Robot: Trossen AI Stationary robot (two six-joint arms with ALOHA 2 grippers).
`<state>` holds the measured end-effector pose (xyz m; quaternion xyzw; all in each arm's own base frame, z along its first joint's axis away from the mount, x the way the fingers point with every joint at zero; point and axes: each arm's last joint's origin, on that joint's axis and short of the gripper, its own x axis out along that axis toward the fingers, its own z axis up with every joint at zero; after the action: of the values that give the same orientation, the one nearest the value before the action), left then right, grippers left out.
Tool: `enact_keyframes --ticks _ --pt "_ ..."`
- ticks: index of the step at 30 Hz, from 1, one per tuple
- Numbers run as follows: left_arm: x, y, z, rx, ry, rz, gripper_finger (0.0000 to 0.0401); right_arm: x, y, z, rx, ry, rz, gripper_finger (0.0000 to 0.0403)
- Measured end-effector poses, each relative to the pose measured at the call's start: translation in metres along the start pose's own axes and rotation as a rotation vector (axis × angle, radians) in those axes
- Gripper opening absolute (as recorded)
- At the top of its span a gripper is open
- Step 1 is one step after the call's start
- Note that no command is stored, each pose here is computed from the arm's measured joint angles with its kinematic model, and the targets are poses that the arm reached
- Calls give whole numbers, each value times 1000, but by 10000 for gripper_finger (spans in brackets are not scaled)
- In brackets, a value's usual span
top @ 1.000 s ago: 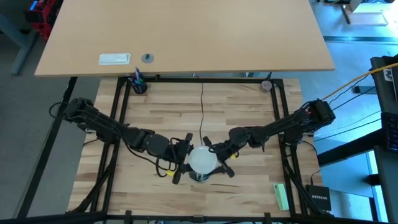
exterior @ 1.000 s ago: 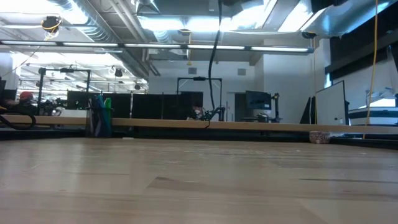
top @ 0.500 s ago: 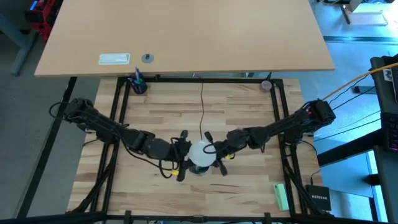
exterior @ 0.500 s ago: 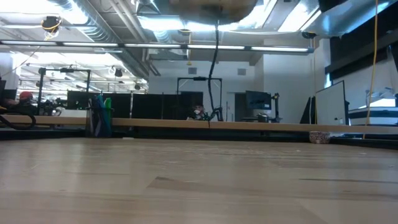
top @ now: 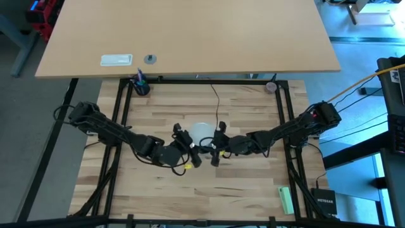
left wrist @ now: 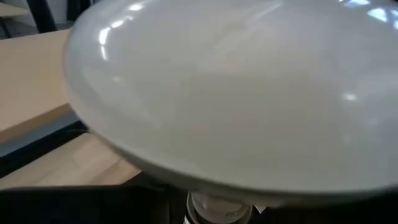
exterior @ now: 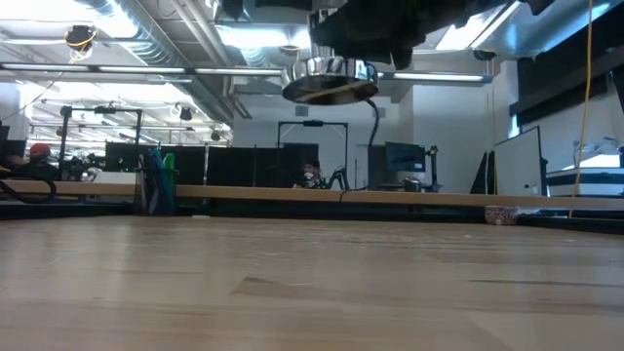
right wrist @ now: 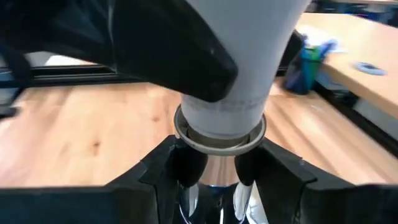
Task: Screw lightbulb
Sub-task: Remove the lightbulb from the lamp
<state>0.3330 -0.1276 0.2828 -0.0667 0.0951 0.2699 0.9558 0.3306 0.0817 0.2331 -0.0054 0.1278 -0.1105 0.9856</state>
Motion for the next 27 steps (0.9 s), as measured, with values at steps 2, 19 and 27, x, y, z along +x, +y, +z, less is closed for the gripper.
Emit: enact_keyframes --ticks 2,19,27 --pt "-4 0 3 10 4 -27 145 -1 2 1 -1 4 64 168" --pt "-16 2 45 98 -44 -698 144 -37 -2 38 -77 -86 681 333" --pt "-6 9 46 108 -18 -773 144 -23 9 30 -49 -116 812 286"
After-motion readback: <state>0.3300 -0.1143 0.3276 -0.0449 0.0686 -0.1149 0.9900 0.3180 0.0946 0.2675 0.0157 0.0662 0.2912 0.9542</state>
